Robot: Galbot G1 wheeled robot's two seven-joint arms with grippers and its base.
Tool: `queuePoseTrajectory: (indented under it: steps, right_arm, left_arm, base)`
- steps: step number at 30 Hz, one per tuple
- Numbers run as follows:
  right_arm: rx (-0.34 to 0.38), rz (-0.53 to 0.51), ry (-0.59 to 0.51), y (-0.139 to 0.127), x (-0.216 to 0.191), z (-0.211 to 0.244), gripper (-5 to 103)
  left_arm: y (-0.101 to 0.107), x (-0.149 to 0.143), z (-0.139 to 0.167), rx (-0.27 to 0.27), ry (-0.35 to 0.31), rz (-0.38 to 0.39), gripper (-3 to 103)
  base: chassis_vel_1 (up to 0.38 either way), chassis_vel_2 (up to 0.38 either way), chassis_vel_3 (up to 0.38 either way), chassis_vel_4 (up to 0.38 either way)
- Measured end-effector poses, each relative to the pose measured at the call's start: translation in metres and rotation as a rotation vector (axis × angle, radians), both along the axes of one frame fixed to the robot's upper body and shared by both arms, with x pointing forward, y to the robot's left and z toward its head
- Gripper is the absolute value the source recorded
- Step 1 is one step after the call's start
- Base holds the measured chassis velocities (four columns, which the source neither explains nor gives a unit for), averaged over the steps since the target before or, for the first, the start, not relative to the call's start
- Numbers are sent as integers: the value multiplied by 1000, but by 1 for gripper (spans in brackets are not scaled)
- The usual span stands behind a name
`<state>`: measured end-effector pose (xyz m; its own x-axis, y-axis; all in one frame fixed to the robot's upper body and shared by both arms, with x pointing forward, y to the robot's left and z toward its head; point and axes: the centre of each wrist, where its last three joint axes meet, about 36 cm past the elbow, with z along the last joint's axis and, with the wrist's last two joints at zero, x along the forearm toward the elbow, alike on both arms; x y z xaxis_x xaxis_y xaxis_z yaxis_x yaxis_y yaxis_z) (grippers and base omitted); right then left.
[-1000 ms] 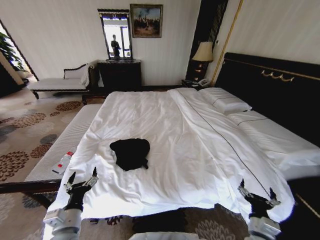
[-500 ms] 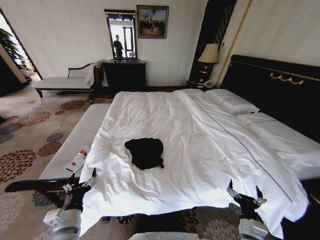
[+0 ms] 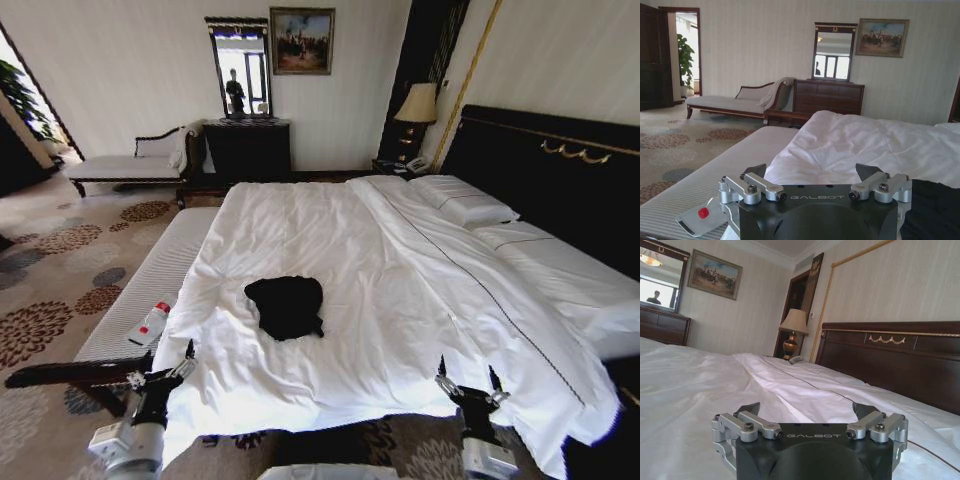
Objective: Fold the clothes on the bed.
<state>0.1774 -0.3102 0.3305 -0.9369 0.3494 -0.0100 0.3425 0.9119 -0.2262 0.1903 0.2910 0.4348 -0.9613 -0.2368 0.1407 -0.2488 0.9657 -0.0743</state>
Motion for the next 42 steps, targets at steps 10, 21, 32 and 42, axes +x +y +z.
queuePoseTrajectory:
  steps: [10,21,32,42]
  right_arm:
    - [13,-1,0,0,-4,-9,100]
    - [28,24,11,4,-4,-10,100]
    - [58,25,22,7,-6,-8,100]
    - [127,64,38,27,-4,-2,100]
  left_arm:
    - [1,0,-1,2,1,-2,100]
    - [1,0,-1,2,-1,-3,100]
    - [1,0,-1,1,0,-1,100]
    - [2,0,-2,2,2,2,100]
  base:
    - [0,0,0,0]
    - [-26,46,26,-49]
    - [-47,97,48,-102]
    - [0,0,0,0]
